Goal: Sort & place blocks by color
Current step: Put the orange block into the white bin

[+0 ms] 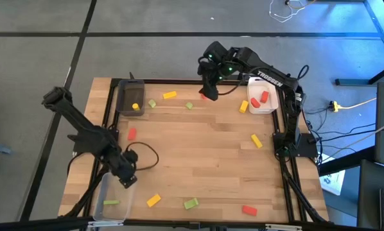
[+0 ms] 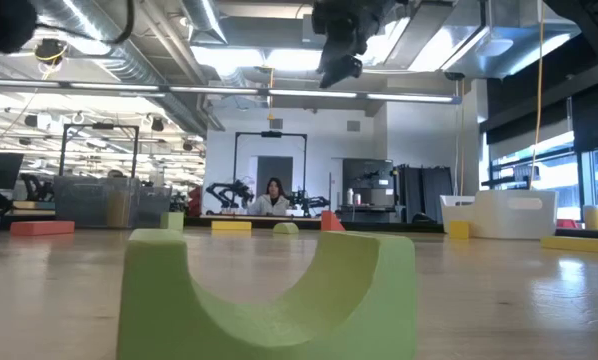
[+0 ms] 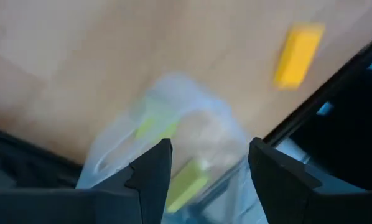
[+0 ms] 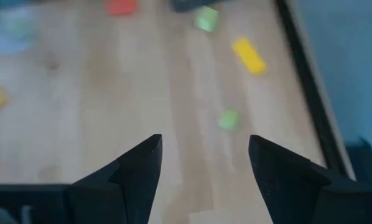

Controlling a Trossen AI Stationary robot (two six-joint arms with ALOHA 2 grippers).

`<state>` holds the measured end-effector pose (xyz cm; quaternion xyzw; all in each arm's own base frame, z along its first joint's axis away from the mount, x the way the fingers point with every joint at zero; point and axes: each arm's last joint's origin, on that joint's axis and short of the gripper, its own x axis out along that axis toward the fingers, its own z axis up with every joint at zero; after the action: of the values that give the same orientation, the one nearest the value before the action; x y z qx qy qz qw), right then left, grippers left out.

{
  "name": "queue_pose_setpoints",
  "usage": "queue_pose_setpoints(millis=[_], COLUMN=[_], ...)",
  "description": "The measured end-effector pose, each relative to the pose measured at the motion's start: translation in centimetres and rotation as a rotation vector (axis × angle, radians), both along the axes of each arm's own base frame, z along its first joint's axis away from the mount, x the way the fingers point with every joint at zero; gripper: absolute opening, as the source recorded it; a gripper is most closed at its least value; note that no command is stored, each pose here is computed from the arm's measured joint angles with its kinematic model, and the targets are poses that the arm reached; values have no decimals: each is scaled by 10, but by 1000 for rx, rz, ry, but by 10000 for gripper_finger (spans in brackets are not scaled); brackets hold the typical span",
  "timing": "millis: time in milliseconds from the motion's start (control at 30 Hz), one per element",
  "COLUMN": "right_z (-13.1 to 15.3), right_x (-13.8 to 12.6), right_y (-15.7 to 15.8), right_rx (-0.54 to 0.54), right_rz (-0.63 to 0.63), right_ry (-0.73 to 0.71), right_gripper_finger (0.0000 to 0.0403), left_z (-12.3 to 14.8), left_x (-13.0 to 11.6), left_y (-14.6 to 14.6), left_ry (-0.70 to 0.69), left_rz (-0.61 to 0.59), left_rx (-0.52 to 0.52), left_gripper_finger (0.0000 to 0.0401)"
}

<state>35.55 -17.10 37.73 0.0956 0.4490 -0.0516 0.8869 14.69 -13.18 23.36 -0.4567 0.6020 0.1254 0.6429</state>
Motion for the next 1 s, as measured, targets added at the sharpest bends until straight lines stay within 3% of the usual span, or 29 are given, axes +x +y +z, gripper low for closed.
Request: queue_pose_setpoints(millis=[67,133,300,633,833,1000], right_z=[-3,-8,-28,-80,-102,-112], right_x=[0,0,3,8,0,-9], right_y=[-1,-2,-2,-24,-45,-60], right_rx=[-32,-92,-251,-465,-505,-430], right_rz=[-82,-78,126,455,466,458], right_ry=[38,77,163,195,196,150], right_gripper_finger=[239,239,239,239,239,239], left_z=[13,24,42,55,56,57], left_x=[0,-2,-10,-21,-15,-9], left_y=[6,13,31,62,79,97], left_ry=[-89,-190,-347,-443,-510,-521], left_rz=[77,136,187,181,156,178], left_rx=[27,59,116,198,386,532], left_gripper_finger=[201,201,201,202,202,202])
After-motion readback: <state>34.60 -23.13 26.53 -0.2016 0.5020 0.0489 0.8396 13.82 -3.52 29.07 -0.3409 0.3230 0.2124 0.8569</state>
